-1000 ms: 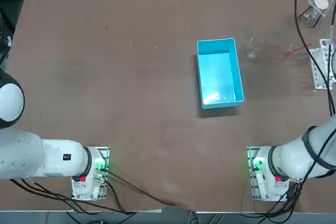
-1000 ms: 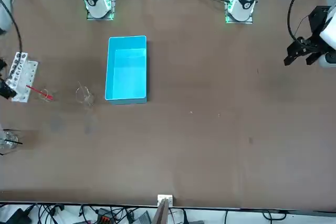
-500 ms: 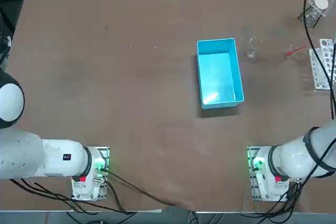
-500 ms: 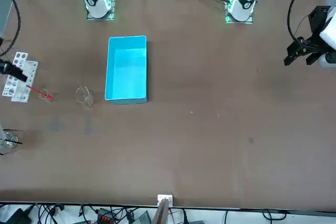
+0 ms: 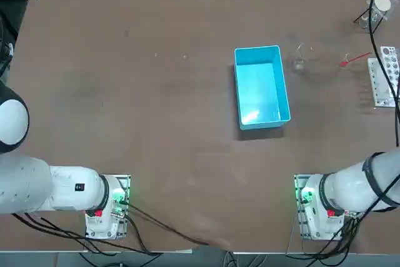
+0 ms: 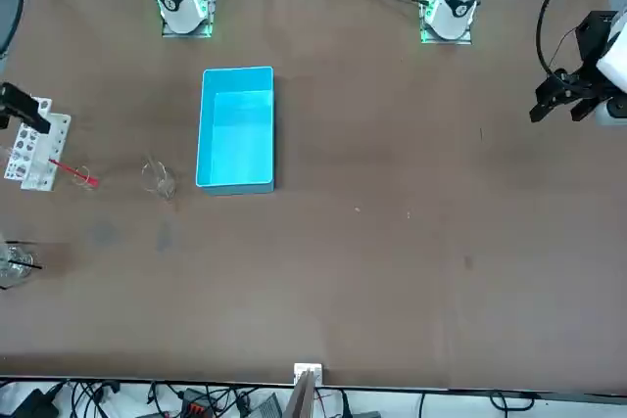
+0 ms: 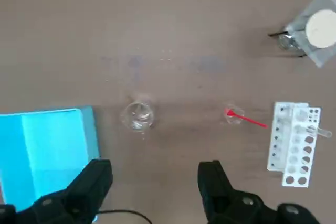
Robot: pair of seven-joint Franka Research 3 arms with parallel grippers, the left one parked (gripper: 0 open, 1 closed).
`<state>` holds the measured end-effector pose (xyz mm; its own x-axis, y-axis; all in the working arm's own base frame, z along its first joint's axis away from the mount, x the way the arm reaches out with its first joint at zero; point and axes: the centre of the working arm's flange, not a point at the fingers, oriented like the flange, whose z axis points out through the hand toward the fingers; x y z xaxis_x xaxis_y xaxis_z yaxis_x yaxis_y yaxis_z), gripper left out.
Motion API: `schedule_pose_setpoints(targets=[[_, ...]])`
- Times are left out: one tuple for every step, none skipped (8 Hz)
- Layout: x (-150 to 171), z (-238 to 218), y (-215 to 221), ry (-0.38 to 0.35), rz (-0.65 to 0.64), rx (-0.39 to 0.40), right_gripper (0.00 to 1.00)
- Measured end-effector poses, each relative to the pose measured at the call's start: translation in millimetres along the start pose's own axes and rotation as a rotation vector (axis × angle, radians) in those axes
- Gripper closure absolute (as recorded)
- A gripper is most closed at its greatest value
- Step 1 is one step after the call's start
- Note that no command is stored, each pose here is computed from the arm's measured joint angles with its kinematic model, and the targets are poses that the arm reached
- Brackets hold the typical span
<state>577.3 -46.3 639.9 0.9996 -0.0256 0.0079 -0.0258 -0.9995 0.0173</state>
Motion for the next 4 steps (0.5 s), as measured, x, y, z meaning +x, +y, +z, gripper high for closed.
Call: schedule_pose_setpoints(targets=[[-8.1, -6.5, -6.1, 0.000, -0.015, 0.006, 0.00], [-16.4, -8.6, -10.8, -0.006, -0.026, 0.012, 0.00], [-26.3, -7.4, -12.5, -0.014, -0.039, 0.017, 0.00], [-38.0, -7.7, -10.6, -0.020, -0.062, 0.022, 0.00]])
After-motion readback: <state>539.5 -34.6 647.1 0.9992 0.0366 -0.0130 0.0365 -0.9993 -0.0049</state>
